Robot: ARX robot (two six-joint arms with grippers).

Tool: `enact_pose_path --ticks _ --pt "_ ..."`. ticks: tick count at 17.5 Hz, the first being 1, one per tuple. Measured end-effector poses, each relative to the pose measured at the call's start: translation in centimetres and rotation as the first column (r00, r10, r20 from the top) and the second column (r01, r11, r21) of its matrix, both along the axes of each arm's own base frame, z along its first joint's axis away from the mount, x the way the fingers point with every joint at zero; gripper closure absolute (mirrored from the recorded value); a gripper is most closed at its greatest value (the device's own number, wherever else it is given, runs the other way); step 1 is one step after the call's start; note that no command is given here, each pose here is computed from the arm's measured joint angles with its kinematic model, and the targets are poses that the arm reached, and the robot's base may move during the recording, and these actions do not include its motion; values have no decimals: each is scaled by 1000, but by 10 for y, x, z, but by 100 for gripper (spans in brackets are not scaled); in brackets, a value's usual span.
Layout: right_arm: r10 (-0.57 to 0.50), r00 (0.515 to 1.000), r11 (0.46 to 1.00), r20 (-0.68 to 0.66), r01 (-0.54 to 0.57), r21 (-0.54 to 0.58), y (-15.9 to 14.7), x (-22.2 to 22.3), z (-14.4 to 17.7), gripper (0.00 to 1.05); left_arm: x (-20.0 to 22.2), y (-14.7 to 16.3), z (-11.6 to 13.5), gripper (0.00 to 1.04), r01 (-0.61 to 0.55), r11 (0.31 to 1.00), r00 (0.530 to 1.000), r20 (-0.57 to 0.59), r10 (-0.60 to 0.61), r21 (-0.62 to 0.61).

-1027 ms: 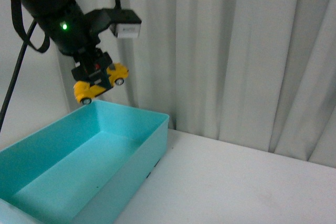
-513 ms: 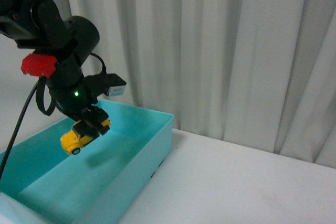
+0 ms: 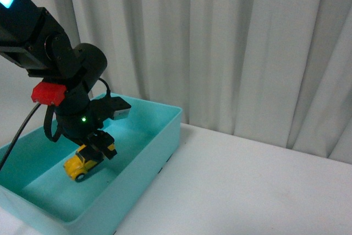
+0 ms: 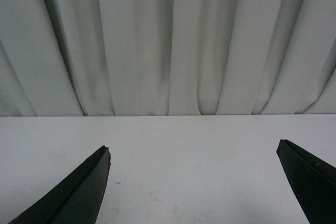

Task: Wind up and store yellow beetle toy

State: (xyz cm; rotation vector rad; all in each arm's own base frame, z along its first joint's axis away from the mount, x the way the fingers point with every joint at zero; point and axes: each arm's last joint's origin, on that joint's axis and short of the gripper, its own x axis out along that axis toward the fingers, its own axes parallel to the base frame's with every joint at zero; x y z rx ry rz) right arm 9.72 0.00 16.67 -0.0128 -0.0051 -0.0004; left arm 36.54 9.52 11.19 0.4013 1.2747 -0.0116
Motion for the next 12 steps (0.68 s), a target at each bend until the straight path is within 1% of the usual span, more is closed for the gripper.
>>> enact_pose_path --ticks 3,4,5,6,7,9,10,11,12 --pt "0 1000 1000 0 0 0 0 0 0 7 0 -6 0 28 8 999 1000 -1 -8 -37" --pt "0 1000 1000 0 0 0 0 0 0 7 0 -6 2 19 12 999 1000 7 -12 -52" --pt "0 1000 1000 0 0 0 0 0 0 7 1 -5 8 10 17 998 999 41 -14 -63" --pt "0 1000 1000 0 0 0 0 0 0 7 -1 -3 24 5 17 998 996 90 -12 -53" --pt "0 1000 1000 0 0 0 0 0 0 7 -5 2 44 8 14 998 988 157 -5 -55" --pt "0 1000 1000 0 0 0 0 0 0 7 -22 16 86 7 -8 999 955 297 22 -47" --pt "0 1000 1000 0 0 0 0 0 0 7 -37 21 106 7 -9 998 929 368 30 -58" --pt "0 1000 1000 0 0 0 0 0 0 7 -53 23 121 7 -5 998 907 420 32 -66" --pt "0 1000 1000 0 0 0 0 0 0 7 -70 21 134 15 40 996 731 681 29 -85"
